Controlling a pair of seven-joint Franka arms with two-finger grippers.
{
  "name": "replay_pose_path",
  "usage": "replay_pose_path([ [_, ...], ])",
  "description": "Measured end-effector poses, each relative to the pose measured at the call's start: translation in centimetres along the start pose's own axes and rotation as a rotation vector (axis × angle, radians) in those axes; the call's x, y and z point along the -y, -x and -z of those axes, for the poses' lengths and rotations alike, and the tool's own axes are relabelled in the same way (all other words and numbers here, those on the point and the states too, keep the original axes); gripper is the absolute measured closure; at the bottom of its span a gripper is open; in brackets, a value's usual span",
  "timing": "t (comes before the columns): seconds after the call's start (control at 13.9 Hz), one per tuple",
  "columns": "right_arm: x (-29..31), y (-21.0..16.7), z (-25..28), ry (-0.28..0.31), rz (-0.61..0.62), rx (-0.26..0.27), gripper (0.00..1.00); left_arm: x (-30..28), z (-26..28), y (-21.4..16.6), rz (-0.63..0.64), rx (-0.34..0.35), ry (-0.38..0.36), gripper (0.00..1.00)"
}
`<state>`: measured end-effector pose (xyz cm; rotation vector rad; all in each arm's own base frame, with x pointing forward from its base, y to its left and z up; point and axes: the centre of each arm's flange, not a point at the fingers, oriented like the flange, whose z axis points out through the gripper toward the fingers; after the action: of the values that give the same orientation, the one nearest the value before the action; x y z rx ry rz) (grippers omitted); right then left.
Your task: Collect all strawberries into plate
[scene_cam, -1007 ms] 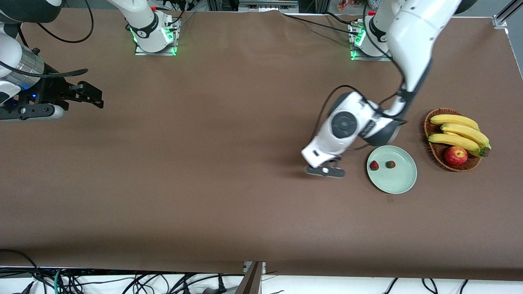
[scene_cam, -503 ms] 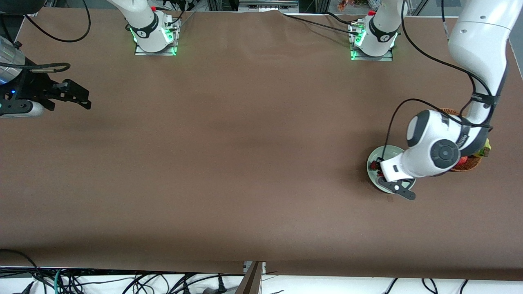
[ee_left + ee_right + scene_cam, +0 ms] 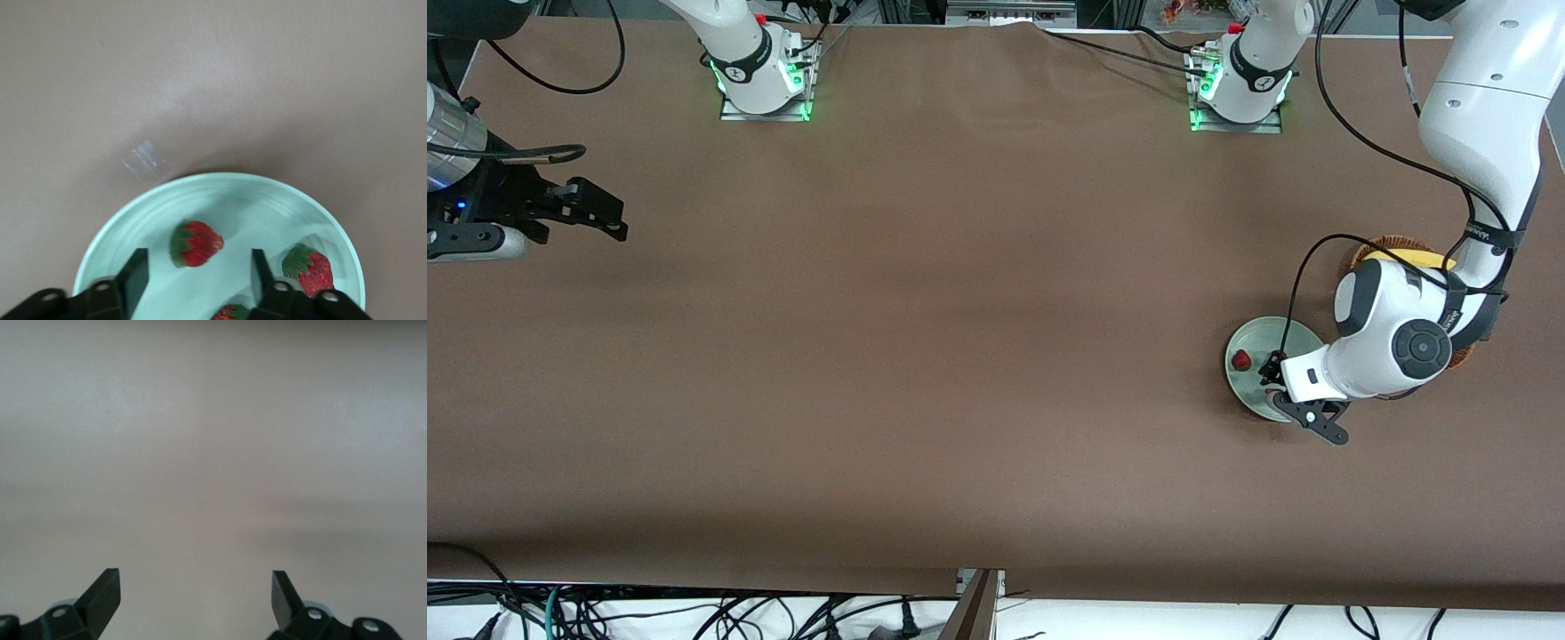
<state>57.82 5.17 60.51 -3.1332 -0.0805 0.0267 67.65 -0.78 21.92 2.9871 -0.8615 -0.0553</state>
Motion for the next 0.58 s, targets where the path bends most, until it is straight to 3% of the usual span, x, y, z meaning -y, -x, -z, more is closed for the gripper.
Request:
replay_pose_path([
  [0.14, 0.2, 0.0, 0.0, 0.001, 0.003, -0.001, 0.0, -0.1, 3.6, -0.4, 0.003, 0.004, -0.018, 0.03],
  [0.5, 0.6, 0.0, 0.2, 0.001, 0.01, -0.004, 0.0, -4.0, 21.1, -0.9, 0.19, 0.08, -0.062, 0.0],
  [0.58, 0.8, 0.0, 0.2, 0.001, 0.014, -0.004, 0.0, -4.6, 24.8, -0.6, 0.237, 0.07, -0.057, 0.0],
])
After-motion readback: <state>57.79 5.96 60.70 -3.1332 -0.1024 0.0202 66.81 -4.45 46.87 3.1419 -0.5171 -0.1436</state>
